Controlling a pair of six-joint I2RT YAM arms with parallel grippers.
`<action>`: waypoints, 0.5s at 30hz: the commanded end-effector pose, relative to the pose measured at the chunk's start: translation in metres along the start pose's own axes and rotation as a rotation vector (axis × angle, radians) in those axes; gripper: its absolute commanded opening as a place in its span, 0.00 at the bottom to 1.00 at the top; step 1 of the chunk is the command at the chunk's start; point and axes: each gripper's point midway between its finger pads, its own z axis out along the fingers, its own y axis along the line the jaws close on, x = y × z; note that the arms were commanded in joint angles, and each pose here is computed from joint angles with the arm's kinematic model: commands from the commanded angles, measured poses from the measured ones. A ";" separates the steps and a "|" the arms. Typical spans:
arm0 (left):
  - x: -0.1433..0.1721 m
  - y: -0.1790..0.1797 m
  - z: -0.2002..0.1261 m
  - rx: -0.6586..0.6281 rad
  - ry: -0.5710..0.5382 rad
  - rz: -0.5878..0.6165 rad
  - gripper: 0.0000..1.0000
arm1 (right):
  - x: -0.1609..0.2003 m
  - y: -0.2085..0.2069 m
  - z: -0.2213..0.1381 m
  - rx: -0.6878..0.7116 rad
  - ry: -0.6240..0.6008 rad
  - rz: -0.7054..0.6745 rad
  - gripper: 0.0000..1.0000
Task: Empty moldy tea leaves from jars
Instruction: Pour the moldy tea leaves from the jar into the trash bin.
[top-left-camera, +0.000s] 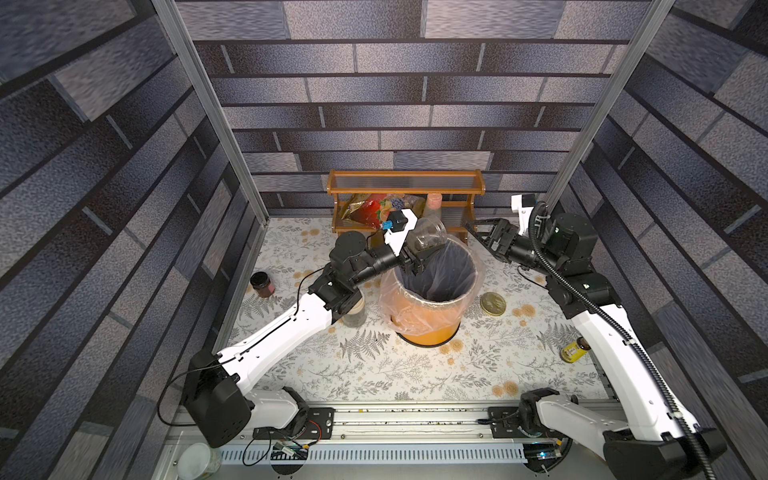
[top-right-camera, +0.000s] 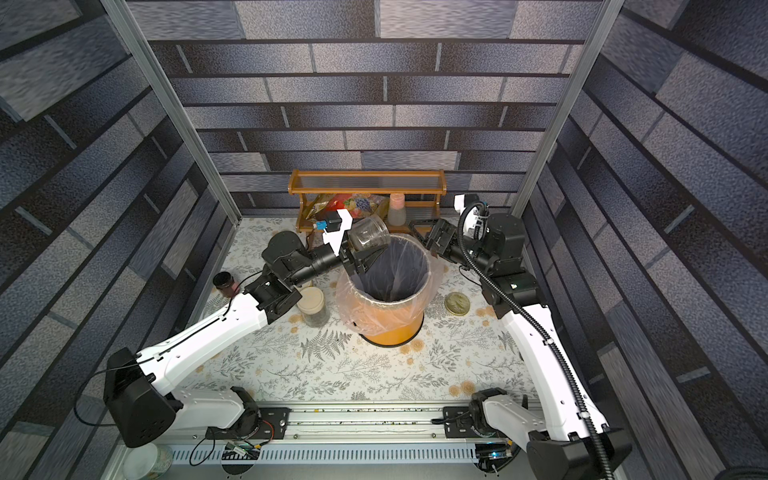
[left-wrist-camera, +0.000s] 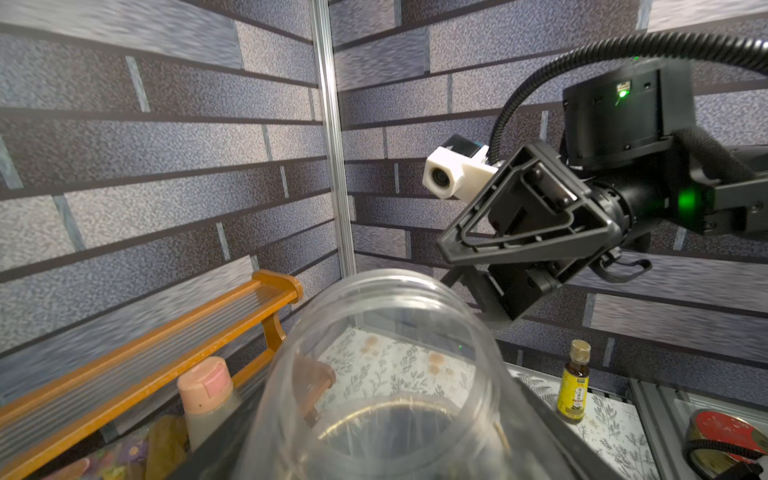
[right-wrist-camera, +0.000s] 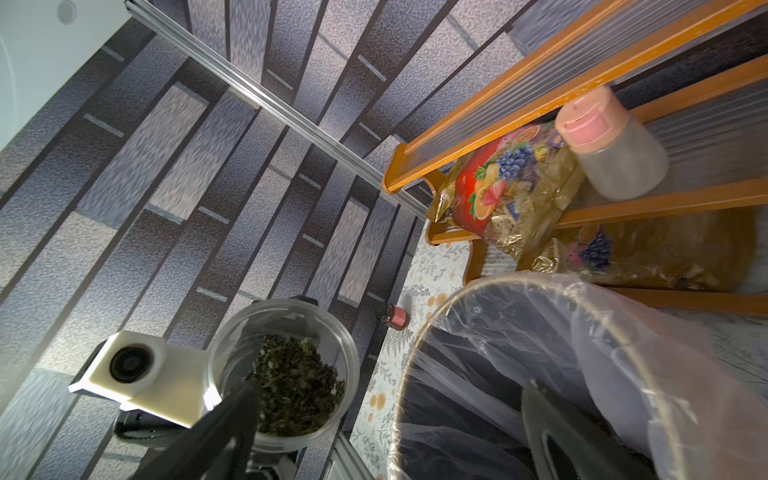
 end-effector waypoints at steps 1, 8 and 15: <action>0.024 -0.007 -0.010 -0.011 0.164 -0.040 0.59 | 0.007 -0.018 -0.010 0.109 0.003 -0.043 1.00; 0.066 -0.016 -0.025 -0.016 0.477 -0.094 0.59 | 0.018 -0.038 -0.016 0.186 0.019 -0.046 1.00; 0.089 -0.015 -0.030 -0.027 0.755 -0.186 0.59 | 0.024 -0.047 -0.020 0.224 0.026 -0.054 1.00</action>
